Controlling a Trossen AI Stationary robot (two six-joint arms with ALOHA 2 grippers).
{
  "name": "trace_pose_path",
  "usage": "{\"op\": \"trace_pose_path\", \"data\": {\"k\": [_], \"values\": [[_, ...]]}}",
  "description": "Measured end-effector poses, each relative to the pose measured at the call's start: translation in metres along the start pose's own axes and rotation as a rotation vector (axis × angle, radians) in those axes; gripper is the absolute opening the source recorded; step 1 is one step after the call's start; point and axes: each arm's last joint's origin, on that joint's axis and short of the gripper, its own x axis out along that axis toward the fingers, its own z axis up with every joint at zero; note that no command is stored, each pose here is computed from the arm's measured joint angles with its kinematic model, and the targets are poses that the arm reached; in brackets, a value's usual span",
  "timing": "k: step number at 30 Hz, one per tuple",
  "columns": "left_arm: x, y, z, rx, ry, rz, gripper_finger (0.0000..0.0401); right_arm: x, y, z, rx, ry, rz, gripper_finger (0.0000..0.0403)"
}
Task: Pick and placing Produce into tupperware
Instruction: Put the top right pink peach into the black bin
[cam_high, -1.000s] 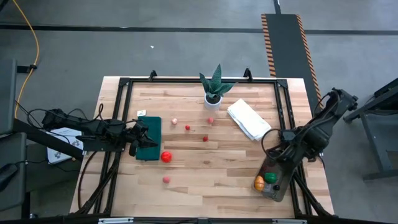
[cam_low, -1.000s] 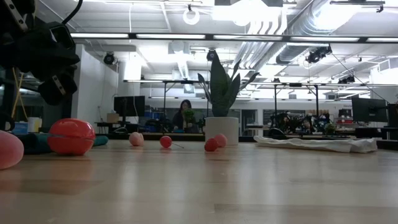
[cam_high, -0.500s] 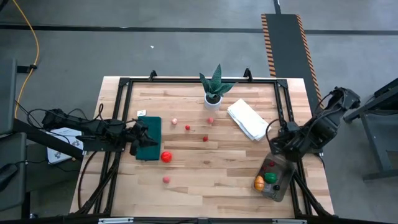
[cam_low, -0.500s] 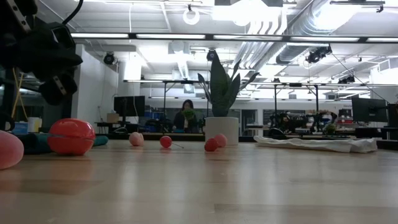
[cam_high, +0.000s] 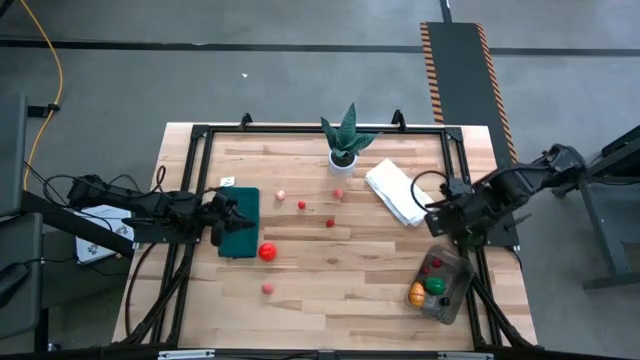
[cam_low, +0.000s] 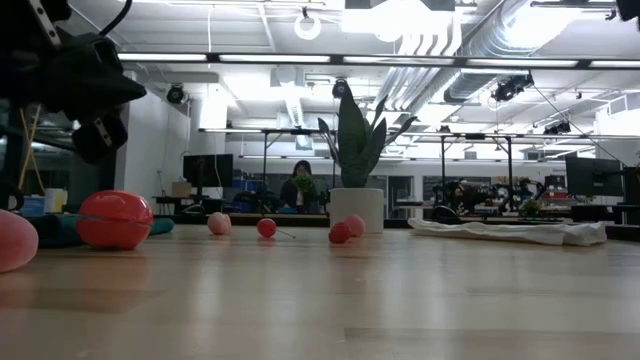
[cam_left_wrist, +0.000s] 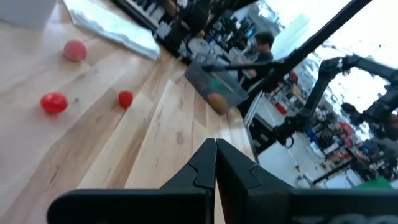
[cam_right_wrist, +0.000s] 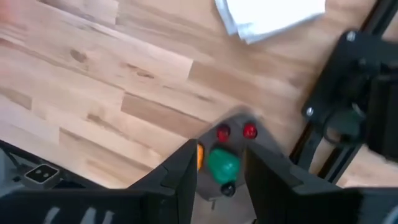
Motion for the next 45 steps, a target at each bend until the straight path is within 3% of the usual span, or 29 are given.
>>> {"op": "trace_pose_path", "data": {"k": [24,33,45], "values": [[0.0,-0.001,0.001,-0.157,-0.021,-0.002,0.0001,0.001,-0.013,0.068,-0.228,-0.093,-0.066,0.0117],[0.0,-0.001,0.002,-0.163,-0.022,-0.004,0.0001,0.001,-0.022,0.087,-0.28,-0.097,-0.088,0.0117],[0.0,0.0,0.002,-0.164,-0.043,0.013,0.0001,0.025,-0.006,0.119,-0.442,0.014,-0.125,0.0117]]}}
